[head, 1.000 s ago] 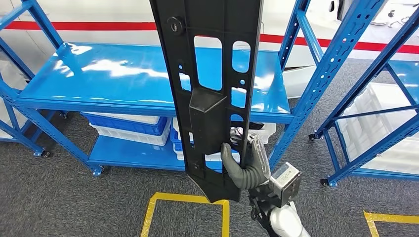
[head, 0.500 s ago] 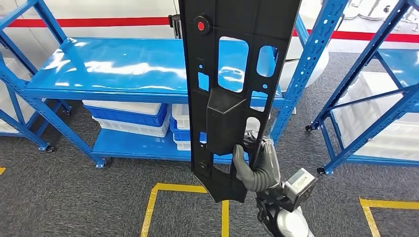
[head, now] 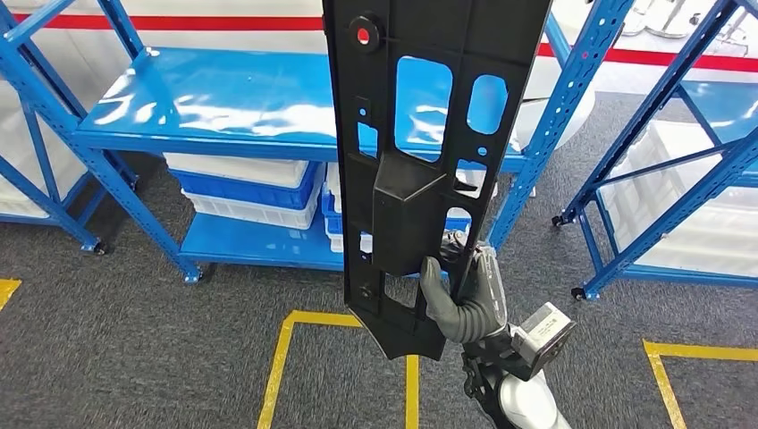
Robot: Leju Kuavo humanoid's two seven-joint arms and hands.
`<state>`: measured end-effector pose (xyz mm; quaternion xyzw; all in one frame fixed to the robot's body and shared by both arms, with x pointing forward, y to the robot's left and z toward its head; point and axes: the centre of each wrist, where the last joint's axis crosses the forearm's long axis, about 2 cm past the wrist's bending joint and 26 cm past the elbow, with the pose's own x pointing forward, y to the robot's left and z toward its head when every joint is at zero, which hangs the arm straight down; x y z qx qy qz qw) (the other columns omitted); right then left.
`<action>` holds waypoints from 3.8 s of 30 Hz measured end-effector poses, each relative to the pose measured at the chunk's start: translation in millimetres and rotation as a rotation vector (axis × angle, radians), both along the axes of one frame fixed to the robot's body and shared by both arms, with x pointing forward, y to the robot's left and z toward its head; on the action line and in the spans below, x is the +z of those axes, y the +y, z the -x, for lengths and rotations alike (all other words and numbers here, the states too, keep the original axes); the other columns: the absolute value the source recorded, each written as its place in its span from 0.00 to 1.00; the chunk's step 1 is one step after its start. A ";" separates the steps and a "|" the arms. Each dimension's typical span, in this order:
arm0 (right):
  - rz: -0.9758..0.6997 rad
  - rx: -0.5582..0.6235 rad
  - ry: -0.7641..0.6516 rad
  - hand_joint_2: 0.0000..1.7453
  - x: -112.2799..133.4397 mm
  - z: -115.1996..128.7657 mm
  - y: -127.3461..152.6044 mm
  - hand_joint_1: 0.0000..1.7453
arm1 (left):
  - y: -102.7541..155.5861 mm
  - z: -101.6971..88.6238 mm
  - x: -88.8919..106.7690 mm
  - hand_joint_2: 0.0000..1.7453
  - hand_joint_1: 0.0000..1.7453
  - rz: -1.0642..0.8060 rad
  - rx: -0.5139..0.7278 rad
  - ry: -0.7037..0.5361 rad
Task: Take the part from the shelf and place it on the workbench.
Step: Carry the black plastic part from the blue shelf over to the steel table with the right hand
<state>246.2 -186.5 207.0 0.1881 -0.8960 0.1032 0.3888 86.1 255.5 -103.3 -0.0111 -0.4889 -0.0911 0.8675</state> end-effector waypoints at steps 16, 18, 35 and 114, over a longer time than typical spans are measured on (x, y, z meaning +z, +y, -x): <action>0.013 -0.019 -0.033 1.00 0.2 0.4 -0.3 1.00 | 7.4 15.0 -3.3 1.00 0.00 -0.006 0.068 0.041; 0.014 -0.021 -0.035 1.00 -0.2 0.9 0.1 1.00 | 8.5 18.2 -3.9 1.00 0.00 -0.008 0.072 0.055; 0.094 -0.057 -0.072 1.00 -17.6 15.6 -3.1 1.00 | 21.3 36.5 -7.2 1.00 0.00 -0.020 0.119 0.121; 0.103 0.054 -0.135 1.00 -26.7 61.4 -1.9 1.00 | 13.4 20.0 -4.7 1.00 0.00 0.025 0.082 0.092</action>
